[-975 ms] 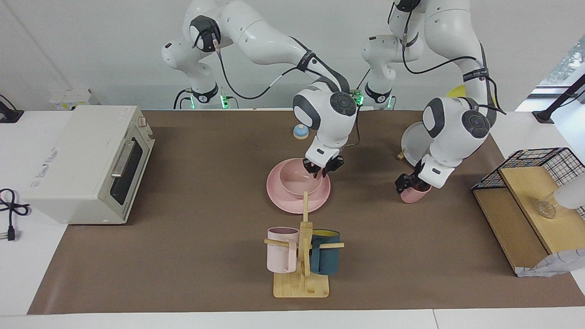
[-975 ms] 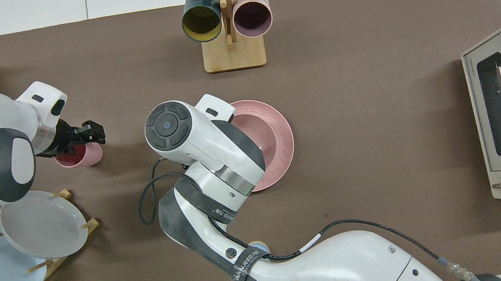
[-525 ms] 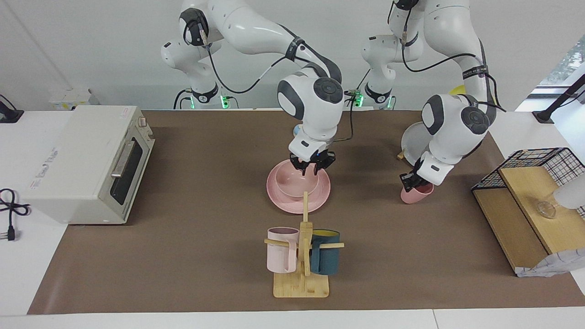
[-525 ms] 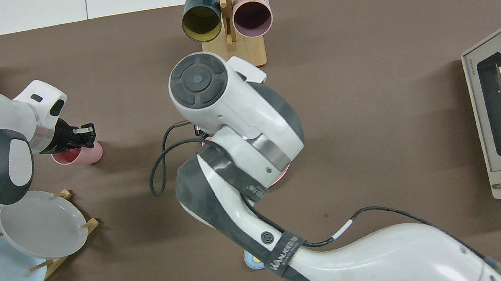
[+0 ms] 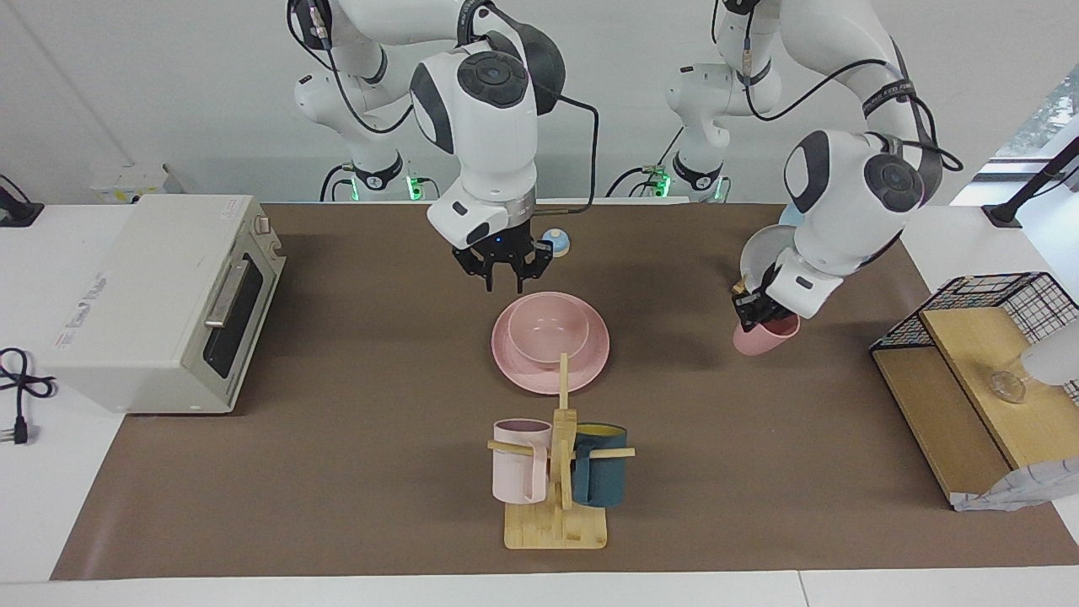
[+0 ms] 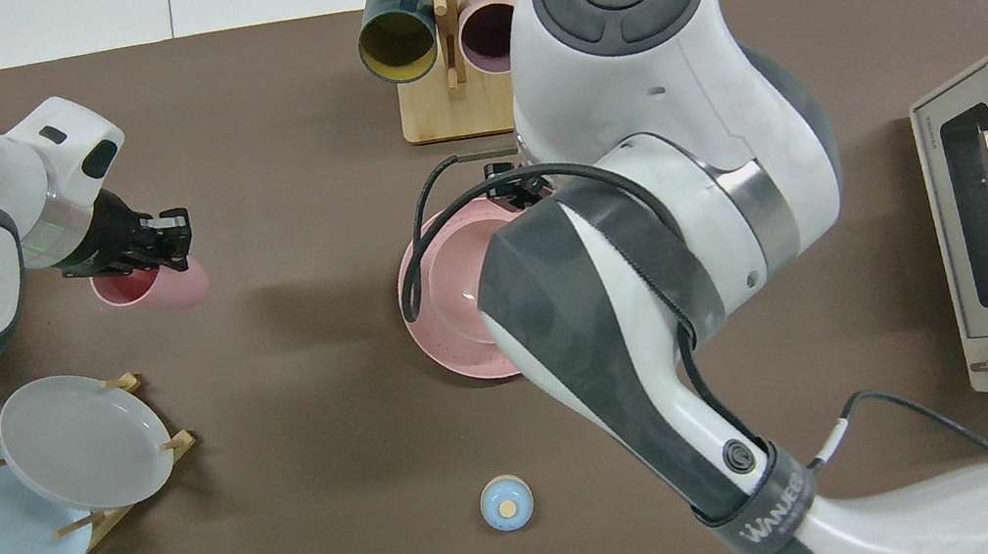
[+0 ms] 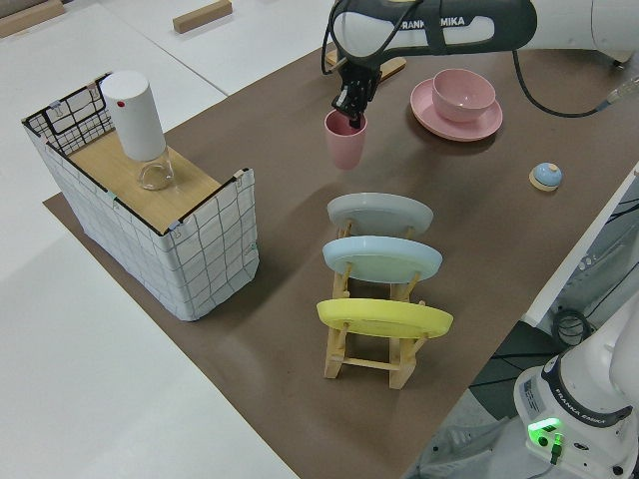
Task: Organize tableware
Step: 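Lower the pink bowl onto the pink plate and open the right gripper, then carry the pink cup over the bowl with the left gripper while the right gripper withdraws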
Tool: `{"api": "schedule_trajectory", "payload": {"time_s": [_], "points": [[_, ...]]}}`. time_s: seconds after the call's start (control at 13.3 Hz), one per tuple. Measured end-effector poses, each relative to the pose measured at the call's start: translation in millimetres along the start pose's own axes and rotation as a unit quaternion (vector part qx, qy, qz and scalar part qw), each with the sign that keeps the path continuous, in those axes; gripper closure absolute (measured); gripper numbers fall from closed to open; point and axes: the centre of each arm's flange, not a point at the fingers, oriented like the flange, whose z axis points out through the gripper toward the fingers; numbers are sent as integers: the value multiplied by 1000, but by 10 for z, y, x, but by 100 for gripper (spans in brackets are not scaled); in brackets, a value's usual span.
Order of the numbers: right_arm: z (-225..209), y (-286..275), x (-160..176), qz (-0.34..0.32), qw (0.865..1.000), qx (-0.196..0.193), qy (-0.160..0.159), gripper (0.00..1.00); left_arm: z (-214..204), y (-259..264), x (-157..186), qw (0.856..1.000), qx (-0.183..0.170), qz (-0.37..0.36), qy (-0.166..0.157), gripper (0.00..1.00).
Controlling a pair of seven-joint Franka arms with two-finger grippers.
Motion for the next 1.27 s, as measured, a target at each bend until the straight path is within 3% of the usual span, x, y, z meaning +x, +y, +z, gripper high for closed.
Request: {"api": "schedule_trajectory", "payload": {"time_s": [0.15, 0.38, 0.67, 0.82, 1.27], "points": [[-200, 689, 220, -2, 1000, 1, -6, 43, -221, 641, -262, 1000, -4, -27, 5, 95], [-577, 2022, 385, -16, 1000, 9, -14, 40, -200, 1613, -777, 998, -10, -68, 10, 95], [-520, 2836, 361, -5, 999, 11, -47, 1, 42, 2382, -1193, 994, -25, -104, 20, 95], [-447, 2931, 264, -8, 998, 12, -59, 0, 247, 2628, -1217, 993, -26, -112, 18, 95], [-497, 3036, 42, -3, 999, 16, -40, 0, 765, 2937, -1047, 992, -3, -122, 22, 95]]}}
